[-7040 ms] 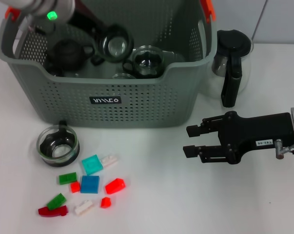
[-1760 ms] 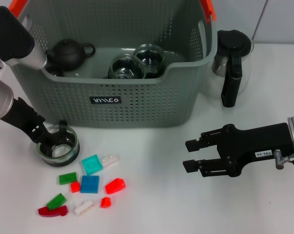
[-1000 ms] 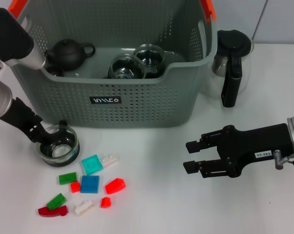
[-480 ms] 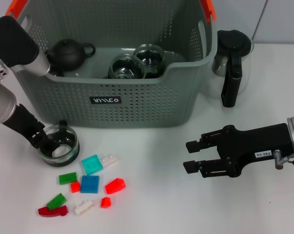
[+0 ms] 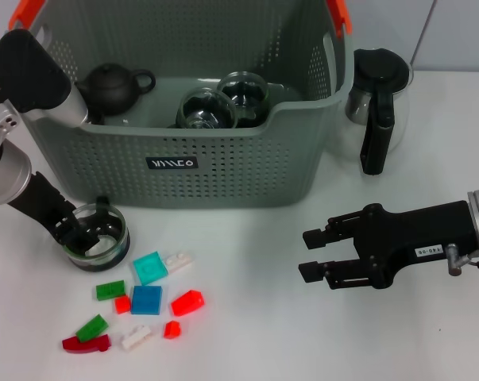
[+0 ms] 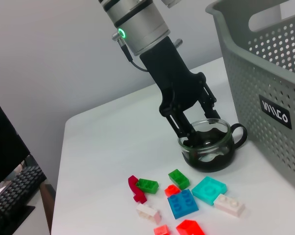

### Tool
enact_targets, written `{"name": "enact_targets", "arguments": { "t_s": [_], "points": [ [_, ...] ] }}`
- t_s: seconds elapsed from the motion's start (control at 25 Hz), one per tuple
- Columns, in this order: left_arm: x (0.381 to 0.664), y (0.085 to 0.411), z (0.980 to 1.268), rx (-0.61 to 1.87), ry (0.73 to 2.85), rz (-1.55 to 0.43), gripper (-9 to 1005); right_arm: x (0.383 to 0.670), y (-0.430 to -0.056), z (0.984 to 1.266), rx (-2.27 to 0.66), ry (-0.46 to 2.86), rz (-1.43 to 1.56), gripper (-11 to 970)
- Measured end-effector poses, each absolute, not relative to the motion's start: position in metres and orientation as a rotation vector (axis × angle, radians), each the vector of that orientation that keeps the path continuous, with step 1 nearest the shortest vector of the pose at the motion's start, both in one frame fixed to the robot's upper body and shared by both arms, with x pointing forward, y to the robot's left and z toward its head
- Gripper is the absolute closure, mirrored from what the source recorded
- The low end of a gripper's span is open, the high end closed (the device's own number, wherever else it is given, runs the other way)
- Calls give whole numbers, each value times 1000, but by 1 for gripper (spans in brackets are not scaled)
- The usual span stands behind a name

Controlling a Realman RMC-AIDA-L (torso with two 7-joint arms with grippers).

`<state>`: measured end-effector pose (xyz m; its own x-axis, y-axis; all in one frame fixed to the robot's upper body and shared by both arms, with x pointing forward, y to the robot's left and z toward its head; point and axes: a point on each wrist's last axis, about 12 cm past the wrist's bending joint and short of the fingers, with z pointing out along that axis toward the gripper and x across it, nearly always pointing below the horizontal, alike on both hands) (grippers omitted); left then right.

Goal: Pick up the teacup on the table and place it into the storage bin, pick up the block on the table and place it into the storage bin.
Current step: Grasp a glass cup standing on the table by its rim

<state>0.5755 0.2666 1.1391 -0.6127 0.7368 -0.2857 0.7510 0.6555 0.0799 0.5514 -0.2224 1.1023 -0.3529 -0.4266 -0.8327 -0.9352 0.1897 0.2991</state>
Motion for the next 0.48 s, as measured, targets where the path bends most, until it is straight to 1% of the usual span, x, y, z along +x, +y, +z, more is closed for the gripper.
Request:
{"name": "enact_targets", "arguments": {
  "t_s": [0.48],
  "points": [
    [576,266,1136,1189,2593,-77,411,551,-222,1102,-1272,1877,1106,394]
  ]
}}
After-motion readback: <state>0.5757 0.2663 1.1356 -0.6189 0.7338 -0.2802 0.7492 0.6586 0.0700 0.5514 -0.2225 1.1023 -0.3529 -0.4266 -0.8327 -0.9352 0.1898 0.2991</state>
